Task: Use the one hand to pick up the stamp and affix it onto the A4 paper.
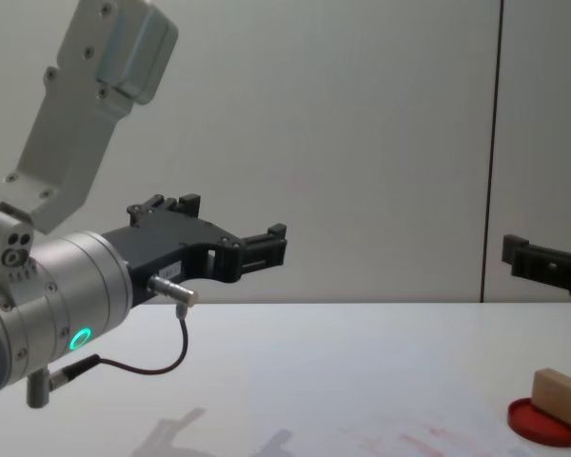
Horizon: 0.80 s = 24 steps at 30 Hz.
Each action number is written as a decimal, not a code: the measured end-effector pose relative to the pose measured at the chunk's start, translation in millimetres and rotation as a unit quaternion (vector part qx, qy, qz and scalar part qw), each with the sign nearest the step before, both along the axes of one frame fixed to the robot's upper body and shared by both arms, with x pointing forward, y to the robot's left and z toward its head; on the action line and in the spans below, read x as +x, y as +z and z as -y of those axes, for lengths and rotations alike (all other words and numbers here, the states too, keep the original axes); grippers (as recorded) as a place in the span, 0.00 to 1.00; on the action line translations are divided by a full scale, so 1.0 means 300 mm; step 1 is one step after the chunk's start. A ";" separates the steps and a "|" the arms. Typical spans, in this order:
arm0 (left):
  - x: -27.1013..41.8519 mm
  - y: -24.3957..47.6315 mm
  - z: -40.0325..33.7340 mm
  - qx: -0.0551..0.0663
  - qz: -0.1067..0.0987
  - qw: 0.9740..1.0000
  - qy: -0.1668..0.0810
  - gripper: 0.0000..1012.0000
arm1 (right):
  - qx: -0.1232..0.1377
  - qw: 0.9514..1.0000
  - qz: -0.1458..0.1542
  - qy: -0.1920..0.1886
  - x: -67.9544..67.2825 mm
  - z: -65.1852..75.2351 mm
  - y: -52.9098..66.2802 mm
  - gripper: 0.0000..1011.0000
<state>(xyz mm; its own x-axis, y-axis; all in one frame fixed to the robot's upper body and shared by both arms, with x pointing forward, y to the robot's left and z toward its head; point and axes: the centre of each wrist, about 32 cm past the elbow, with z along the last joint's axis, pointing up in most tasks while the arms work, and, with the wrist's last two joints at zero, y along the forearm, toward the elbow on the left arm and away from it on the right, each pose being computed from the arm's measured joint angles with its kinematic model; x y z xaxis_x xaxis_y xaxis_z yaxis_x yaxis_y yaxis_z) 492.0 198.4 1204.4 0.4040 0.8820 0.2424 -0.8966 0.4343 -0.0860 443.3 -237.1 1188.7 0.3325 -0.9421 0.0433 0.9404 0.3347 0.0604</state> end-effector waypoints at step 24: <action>0.000 0.000 0.000 0.000 0.000 1.000 0.000 0.98 | -0.016 0.999 -0.045 0.009 0.009 0.031 -0.058 0.99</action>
